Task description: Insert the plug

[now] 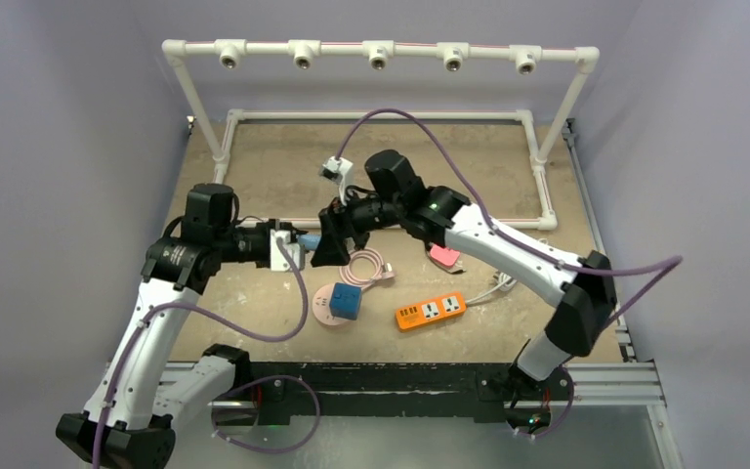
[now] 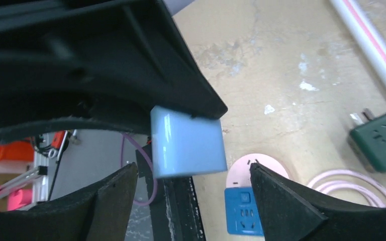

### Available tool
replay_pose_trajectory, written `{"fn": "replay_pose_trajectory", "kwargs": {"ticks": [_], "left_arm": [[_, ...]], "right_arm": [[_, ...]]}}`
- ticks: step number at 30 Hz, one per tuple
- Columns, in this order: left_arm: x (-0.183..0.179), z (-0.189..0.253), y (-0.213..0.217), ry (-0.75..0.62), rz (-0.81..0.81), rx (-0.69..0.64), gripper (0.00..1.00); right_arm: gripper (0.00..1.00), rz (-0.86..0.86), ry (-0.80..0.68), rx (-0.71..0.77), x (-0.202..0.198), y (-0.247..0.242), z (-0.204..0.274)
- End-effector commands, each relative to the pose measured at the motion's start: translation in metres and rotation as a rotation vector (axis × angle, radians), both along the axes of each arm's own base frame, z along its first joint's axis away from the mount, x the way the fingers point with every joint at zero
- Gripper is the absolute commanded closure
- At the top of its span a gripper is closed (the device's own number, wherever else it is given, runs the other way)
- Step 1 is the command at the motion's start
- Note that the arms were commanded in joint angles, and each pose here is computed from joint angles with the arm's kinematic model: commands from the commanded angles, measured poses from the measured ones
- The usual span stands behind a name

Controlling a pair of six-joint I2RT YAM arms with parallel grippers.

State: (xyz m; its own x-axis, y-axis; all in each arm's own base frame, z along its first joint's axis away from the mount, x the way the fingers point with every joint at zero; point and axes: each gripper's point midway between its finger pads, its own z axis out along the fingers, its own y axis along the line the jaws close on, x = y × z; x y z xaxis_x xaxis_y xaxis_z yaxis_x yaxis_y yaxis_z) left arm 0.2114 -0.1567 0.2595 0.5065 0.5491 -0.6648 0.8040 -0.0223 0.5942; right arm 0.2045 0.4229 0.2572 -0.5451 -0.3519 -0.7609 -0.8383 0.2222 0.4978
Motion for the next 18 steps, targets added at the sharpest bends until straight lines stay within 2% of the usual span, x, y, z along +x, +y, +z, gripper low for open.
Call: {"fn": "replay_pose_trajectory", "kwargs": {"ticks": [1,5,8,18], "left_arm": [[-0.023,0.031,-0.025,0.342,0.027,-0.232,1.00],[-0.043,0.037,-0.037,0.558,-0.026,-0.314,1.00],[-0.049,0.042,-0.043,0.657,-0.054,-0.347,1.00],[-0.052,0.053,-0.047,0.694,-0.081,-0.374,1.00]], "right_arm": [[0.13,-0.090,-0.194,0.086,0.005,-0.029,0.055],[0.12,-0.074,-0.307,0.123,-0.004,-0.048,0.073],[0.15,-0.066,-0.371,0.171,-0.009,-0.054,0.090],[0.31,-0.028,-0.357,0.190,-0.006,-0.039,0.093]]}}
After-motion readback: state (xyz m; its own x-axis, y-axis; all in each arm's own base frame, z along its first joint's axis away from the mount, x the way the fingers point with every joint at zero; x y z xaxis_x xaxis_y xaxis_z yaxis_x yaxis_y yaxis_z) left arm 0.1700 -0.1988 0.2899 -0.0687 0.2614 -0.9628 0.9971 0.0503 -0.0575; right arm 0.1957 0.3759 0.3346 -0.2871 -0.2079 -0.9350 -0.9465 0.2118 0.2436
